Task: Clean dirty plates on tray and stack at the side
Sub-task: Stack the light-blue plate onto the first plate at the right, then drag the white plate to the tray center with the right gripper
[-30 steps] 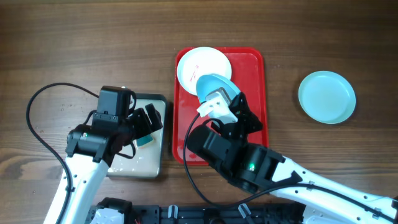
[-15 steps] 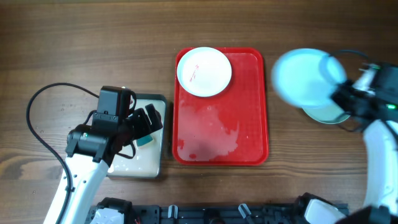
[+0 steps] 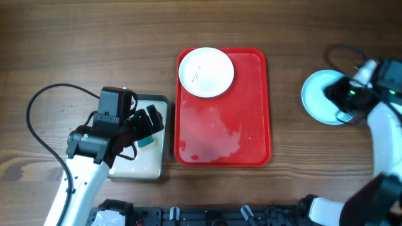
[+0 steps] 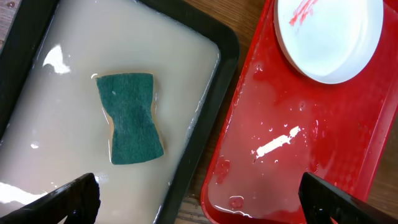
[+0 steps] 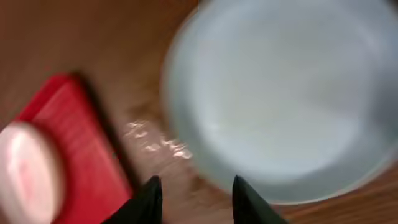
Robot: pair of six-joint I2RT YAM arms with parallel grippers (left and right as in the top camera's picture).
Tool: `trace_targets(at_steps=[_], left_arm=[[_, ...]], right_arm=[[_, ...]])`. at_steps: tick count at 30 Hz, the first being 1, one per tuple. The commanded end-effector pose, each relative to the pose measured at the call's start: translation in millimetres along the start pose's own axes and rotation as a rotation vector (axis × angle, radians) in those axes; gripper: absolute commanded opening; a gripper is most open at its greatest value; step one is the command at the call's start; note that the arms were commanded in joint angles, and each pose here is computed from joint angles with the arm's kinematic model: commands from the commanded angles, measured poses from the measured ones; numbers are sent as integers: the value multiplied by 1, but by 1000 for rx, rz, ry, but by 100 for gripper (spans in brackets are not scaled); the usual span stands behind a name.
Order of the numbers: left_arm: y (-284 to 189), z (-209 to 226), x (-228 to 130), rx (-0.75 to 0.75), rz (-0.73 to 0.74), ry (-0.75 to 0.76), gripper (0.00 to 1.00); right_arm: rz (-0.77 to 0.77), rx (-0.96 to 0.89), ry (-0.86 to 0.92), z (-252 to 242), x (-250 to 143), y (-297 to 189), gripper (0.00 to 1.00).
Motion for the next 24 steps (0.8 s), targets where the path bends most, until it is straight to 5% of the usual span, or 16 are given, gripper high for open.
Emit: trace_targets(at_steps=[1,6,13,15,16,17,24], left_arm=[[-4,-2,3,-17,-14,5,100],[-4,-2,3,-17,-14,5,100],[-4,-2,3,-17,-14,5,100],[-4,-2,3,-17,-14,5,100],[-4,-2,3,-17,-14,5,100],[-4,-2,3,-17,-14,5,100],[-4,-2,3,-17,-14,5,100]], right_arm=[[48,217,-423,107,-44,-33,37],[68,202,-705,181,-106,15,49],[135,239,-632,186,-115,157,48],[169,203,-579,175,-121,183,39],[178,193,-576,173,-123,187,28],[187,186,-568,171,-124,188,7],[201,132,-465,169,-108,94,4]])
Point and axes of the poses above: each gripper's point midway between its finger pads, its own y axis out along the fingers, its own z axis along the line the jaws close on, x = y × z, the point moved 8 cm from there along -y, back along the fingers, and after that the axes turned 8 degrees about y, right-handed, at the moved point
